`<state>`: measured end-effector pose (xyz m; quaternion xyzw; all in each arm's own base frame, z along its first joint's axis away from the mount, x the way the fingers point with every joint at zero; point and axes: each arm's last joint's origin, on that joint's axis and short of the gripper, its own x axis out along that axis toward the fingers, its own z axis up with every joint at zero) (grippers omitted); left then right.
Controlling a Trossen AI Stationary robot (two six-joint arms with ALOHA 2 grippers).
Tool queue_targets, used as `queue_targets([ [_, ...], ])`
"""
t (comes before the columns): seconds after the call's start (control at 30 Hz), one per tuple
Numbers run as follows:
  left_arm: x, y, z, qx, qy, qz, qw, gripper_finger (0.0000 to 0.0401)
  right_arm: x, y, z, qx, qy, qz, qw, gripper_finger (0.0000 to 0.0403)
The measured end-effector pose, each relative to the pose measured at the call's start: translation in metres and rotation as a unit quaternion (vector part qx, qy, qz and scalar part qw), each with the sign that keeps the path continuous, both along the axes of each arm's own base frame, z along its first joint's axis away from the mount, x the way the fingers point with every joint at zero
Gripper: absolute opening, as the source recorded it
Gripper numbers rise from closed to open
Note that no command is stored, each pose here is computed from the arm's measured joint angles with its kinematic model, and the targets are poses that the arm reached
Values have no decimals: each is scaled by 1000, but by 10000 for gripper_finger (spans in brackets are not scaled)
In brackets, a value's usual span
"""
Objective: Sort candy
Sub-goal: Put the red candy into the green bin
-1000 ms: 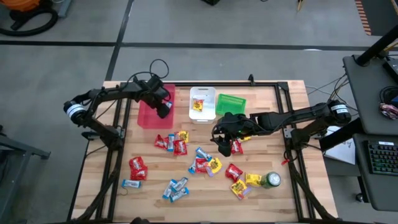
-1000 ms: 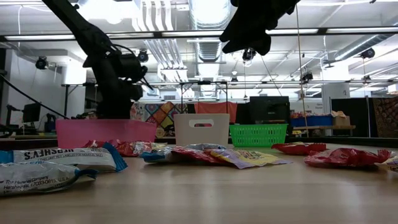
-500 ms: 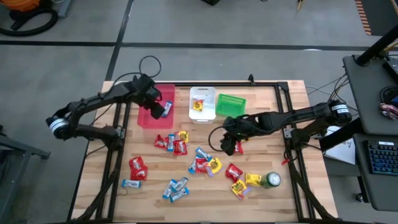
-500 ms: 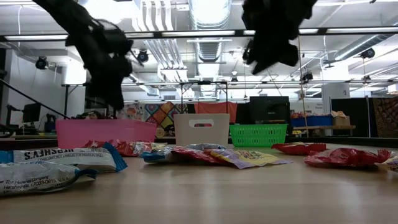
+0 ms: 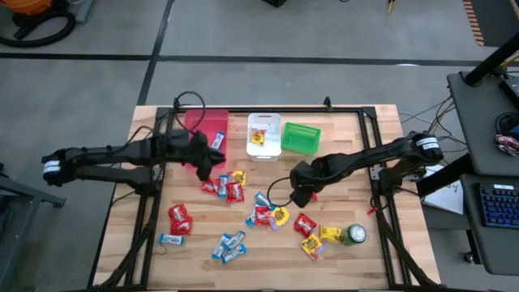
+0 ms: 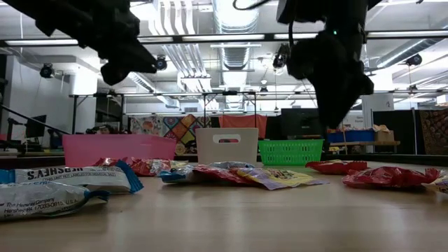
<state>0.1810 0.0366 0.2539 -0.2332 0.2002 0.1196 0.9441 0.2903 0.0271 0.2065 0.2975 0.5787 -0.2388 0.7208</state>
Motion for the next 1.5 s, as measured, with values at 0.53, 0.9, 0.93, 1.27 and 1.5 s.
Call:
queue_targets([
  [0.53, 13, -45, 7, 29, -53, -37, 997, 81, 15, 7, -56, -4, 100, 13, 995, 146],
  [0.9, 19, -46, 1, 30, -36, -37, 998, 81, 21, 7, -68, -8, 100, 34, 994, 51],
  [0.93, 20, -46, 0, 30, -33, -37, 998, 81, 21, 7, -68, -8, 100, 36, 994, 40],
  [1.27, 30, -47, -14, 20, 3, -34, 999, 81, 15, 7, -34, -9, 39, 63, 997, 9],
  [1.5, 36, -47, -21, 11, 18, -31, 999, 81, 7, 1, 4, -45, -48, 66, 996, 9],
])
